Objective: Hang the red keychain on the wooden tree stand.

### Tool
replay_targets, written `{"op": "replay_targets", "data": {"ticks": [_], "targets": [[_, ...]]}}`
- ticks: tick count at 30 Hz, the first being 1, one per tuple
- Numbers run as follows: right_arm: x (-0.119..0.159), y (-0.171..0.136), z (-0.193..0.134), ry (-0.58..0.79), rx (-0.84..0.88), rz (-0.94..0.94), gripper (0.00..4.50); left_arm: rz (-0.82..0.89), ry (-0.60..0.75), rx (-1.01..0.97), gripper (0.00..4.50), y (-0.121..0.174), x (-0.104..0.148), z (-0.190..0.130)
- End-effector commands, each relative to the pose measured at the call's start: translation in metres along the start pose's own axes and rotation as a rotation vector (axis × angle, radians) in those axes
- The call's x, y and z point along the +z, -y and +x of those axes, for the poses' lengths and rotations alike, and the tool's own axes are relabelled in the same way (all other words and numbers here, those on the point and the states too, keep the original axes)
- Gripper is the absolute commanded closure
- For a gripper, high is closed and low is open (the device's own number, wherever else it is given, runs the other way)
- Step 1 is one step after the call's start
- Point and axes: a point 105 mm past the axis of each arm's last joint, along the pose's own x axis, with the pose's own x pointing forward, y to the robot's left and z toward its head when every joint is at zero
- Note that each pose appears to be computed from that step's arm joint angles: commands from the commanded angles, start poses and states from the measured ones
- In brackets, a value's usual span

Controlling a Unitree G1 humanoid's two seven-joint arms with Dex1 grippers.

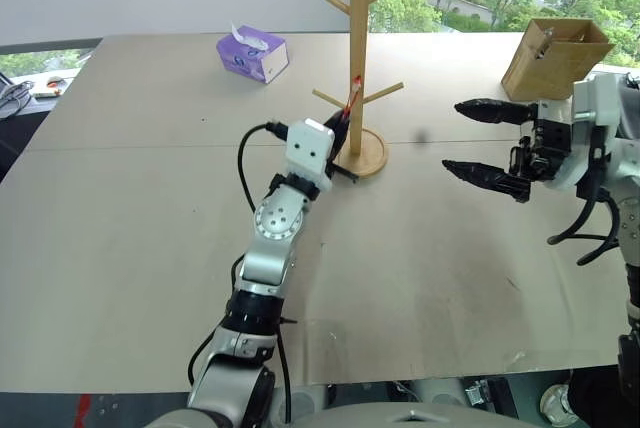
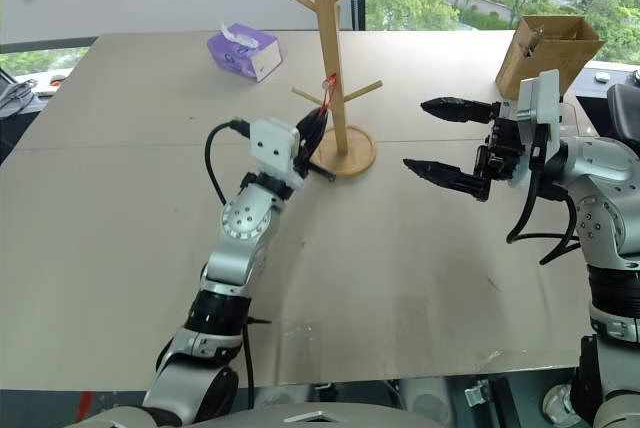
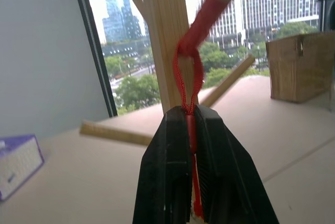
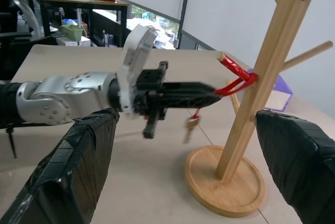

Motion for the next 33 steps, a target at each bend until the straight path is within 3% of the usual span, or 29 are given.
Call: {"op": "replay_targets", "data": {"ticks": [1, 4, 6, 13, 14, 15, 19, 24, 27, 33], "targets": [[0.005, 0.004, -0.003, 0.026, -0.037, -0.032, 0.0, 0.016, 0.046, -0.005, 4.45, 0.002, 0.015, -0.003], [0.004, 0.004, -0.002, 0.028, -0.038, -0.031, 0.0, 0.006, 0.056, 0.026, 4.45, -0.002, 0.018, 0.002], [0.004, 0.005, -0.002, 0.029, -0.039, -0.031, 0.0, -0.004, 0.076, 0.046, 3.93, -0.006, 0.023, 0.007], [0.005, 0.005, -0.001, 0.027, -0.038, -0.035, 0.0, -0.005, 0.099, 0.068, 1.05, -0.012, 0.029, 0.015], [0.005, 0.005, -0.002, 0.026, -0.037, -0.035, 0.0, -0.005, 0.1, 0.068, 0.25, -0.011, 0.029, 0.015], [0.005, 0.004, -0.002, 0.026, -0.037, -0.036, 0.0, -0.004, 0.1, 0.071, 0.11, -0.012, 0.029, 0.015], [0.005, 0.005, -0.005, 0.023, -0.06, -0.038, 0.0, -0.036, 0.045, 0.167, 0.11, -0.029, 0.017, 0.004], [-0.002, 0.017, -0.012, 0.046, -0.245, -0.002, 0.0, -0.05, -0.116, 0.361, 0.11, -0.071, -0.018, -0.041], [-0.035, 0.033, -0.02, 0.022, -0.499, 0.064, 0.0, 0.002, -0.184, 0.412, 0.11, -0.092, -0.03, -0.068], [-0.097, 0.043, -0.045, -0.036, -0.937, 0.125, 0.0, 0.004, -0.263, 0.505, 0.11, -0.106, -0.049, -0.105]]}}
